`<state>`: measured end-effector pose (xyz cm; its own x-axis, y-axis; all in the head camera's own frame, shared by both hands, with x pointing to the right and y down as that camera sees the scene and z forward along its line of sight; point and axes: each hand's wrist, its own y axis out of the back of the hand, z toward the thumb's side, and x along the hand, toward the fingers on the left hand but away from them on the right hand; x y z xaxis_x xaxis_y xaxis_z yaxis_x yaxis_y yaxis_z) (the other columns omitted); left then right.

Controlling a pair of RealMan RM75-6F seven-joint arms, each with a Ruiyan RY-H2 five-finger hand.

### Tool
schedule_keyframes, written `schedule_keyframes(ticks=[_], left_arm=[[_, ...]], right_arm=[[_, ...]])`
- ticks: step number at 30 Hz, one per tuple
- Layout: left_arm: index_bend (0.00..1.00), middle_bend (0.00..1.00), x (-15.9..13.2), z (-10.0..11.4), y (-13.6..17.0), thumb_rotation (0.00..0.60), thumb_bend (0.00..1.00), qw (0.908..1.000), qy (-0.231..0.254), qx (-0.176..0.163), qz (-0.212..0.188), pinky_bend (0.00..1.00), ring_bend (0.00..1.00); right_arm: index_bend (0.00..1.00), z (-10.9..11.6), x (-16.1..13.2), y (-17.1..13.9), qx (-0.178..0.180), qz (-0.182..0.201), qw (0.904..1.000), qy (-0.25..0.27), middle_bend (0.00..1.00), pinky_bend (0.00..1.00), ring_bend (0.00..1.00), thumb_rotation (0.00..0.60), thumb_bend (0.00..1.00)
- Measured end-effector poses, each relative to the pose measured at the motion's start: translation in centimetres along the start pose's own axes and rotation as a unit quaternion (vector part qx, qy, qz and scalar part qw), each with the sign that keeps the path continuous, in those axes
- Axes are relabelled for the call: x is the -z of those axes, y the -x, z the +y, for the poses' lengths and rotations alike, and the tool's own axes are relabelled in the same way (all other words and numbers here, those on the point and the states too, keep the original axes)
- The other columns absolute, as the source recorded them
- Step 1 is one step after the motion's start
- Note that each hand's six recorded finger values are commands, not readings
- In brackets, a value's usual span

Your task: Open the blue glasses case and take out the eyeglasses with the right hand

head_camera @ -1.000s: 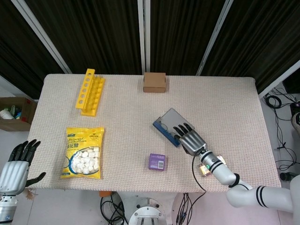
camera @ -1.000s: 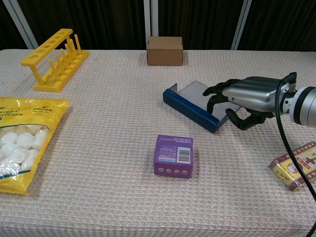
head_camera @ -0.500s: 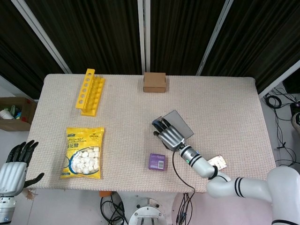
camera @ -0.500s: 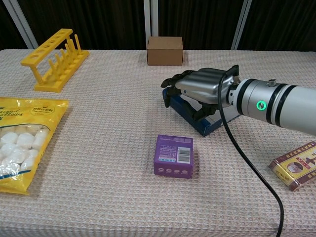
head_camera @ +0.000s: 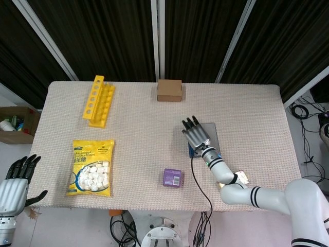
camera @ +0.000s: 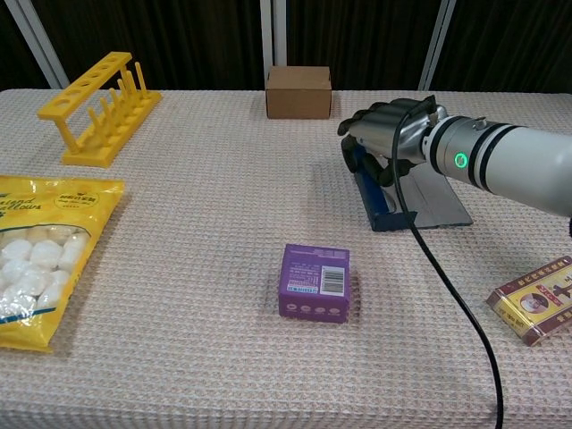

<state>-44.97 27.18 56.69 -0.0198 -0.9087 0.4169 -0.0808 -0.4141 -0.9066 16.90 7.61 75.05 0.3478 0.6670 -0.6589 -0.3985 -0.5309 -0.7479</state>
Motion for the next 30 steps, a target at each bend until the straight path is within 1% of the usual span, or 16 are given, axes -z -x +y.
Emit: schedule_keyframes(ticks=[5,8,10,13,14,15,17,20,22,30], left_arm=[[0.09,0.07,-0.2,-0.1,-0.2,0.6,0.12,1.0,0.0,0.002,-0.004,0.1,0.05],[0.09,0.07,-0.3,-0.2,-0.4,0.6,0.12,1.0,-0.001,0.003,-0.006,0.1,0.05],[0.09,0.07,-0.3,-0.2,-0.5,0.6,0.12,1.0,-0.001,0.003,-0.007,0.1,0.05],[0.09,0.07,-0.6,-0.2,-0.7,0.6,0.12,0.9999,-0.001,0.005,-0.01,0.1,0.05],[0.09,0.07,-0.7,-0.3,-0.8,0.6,0.12,0.9999,-0.001,0.005,-0.011,0.1,0.05],[0.09,0.07,-0.8,-0.3,-0.8,0.6,0.12,0.9999,-0.001,0.005,-0.012,0.1,0.05],[0.09,0.07,-0.9,-0.3,-0.8,0.6,0.12,0.9999,-0.002,0.006,-0.013,0.1,0.05],[0.09,0.07,-0.8,-0.1,-0.7,0.6,0.12,0.9999,-0.003,0.005,-0.01,0.1,0.05],[0.09,0.07,-0.7,-0.1,-0.6,0.6,0.12,1.0,-0.004,0.005,-0.006,0.1,0.05],[0.09,0.07,-0.5,0.0,-0.4,0.6,0.12,1.0,-0.004,0.005,-0.001,0.1,0.05]], right_arm=[[0.39,-0.4,4.6,-0.5,-0.015,-0.055,0.9983,0.01,0.1,0.0,0.0,0.6,0.78],[0.39,-1.0,6.6,-1.5,-0.025,-0.07,0.9971,0.019,0.1,0.0,0.0,0.6,0.78],[0.39,-1.4,7.4,-2.3,-0.032,-0.071,0.9966,0.026,0.1,0.0,0.0,0.6,0.69],[0.38,-1.6,7.8,-2.9,-0.031,-0.065,0.9968,0.034,0.1,0.0,0.0,0.6,0.45],[0.37,-1.6,7.7,-3.0,-0.028,-0.063,0.997,0.036,0.1,0.0,0.0,0.6,0.4],[0.37,-1.5,7.7,-3.0,-0.025,-0.06,0.9971,0.038,0.1,0.0,0.0,0.6,0.35],[0.35,-1.4,7.8,-3.0,-0.016,-0.057,0.9974,0.042,0.1,0.0,0.0,0.6,0.31],[0.34,-1.3,8.2,-2.6,-0.006,-0.061,0.9971,0.046,0.1,0.0,0.0,0.6,0.29],[0.34,-1.5,8.3,-2.2,-0.004,-0.061,0.997,0.047,0.1,0.0,0.0,0.6,0.31],[0.35,-2.4,7.5,-1.1,-0.014,-0.051,0.998,0.036,0.11,0.0,0.0,0.6,0.44]])
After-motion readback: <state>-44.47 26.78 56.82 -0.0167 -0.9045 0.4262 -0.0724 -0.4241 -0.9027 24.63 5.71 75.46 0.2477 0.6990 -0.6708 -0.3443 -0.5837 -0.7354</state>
